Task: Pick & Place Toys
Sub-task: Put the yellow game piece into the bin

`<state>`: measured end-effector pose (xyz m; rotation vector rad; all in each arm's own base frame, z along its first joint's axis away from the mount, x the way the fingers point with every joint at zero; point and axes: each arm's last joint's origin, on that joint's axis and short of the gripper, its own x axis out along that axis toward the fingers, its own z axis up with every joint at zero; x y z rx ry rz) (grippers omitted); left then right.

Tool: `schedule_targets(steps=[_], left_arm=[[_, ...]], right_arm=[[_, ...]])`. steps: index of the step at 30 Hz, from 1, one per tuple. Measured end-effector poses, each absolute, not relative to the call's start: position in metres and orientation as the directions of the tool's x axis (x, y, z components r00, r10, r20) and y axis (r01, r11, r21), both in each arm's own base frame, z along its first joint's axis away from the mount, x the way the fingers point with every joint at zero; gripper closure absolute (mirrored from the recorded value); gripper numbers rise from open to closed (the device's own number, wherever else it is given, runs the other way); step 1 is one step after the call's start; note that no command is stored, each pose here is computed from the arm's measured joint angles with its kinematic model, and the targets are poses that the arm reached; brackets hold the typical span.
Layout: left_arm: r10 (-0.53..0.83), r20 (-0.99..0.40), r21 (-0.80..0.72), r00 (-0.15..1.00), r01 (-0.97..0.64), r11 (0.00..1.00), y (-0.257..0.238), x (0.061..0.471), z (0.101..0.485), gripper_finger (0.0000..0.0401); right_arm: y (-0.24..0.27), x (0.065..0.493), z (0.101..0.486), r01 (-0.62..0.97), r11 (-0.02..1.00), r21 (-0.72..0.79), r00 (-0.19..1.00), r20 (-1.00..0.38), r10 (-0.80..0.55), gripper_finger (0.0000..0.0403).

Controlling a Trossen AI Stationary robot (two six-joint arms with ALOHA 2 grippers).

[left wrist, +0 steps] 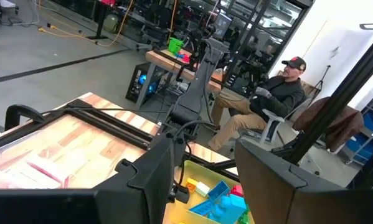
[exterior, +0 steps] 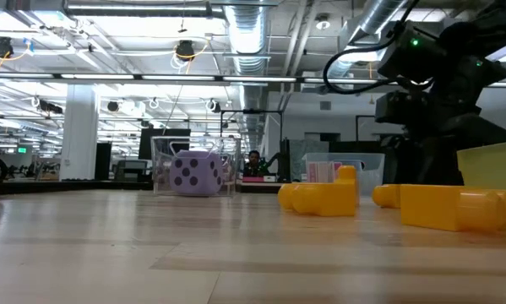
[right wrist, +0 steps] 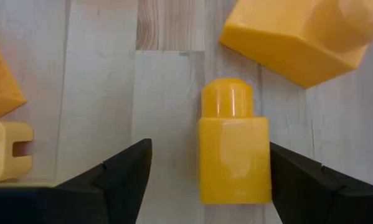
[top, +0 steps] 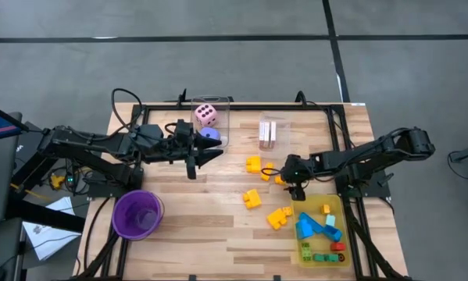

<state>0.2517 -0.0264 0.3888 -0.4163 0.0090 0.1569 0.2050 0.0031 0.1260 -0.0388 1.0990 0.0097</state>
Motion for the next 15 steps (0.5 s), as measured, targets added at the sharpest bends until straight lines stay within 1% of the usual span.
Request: schedule_targets(steps=[4, 7, 11, 15], left_arm=[[0.150, -0.041, -0.402, 0.988, -0.153, 0.903, -0.0264, 0.2517, 0.3888, 0.0229], [0.150, -0.041, -0.402, 0.988, -0.154, 0.903, -0.0264, 0.2517, 0.3888, 0.0229], [0.150, -0.040, -0.402, 0.988, -0.153, 0.903, -0.0264, 0.2517, 0.3888, 0.0229], [0.150, -0.041, -0.402, 0.988, -0.154, 0.903, -0.0265, 0.2517, 0.3887, 0.0229]], right_arm=[[0.0028, 0.2046, 0.1262, -0.013, 1.000, -0.026, 0.456, -0.890, -0.017, 0.0130], [0.0028, 0.2044, 0.1260, -0.005, 1.000, -0.023, 0.454, -0.891, -0.018, 0.0150], [0.0028, 0.2043, 0.1258, -0.002, 1.000, -0.022, 0.453, -0.891, -0.019, 0.0196], [0.0025, 0.2041, 0.1255, 0.019, 1.000, -0.022, 0.452, -0.892, -0.029, 0.0254]])
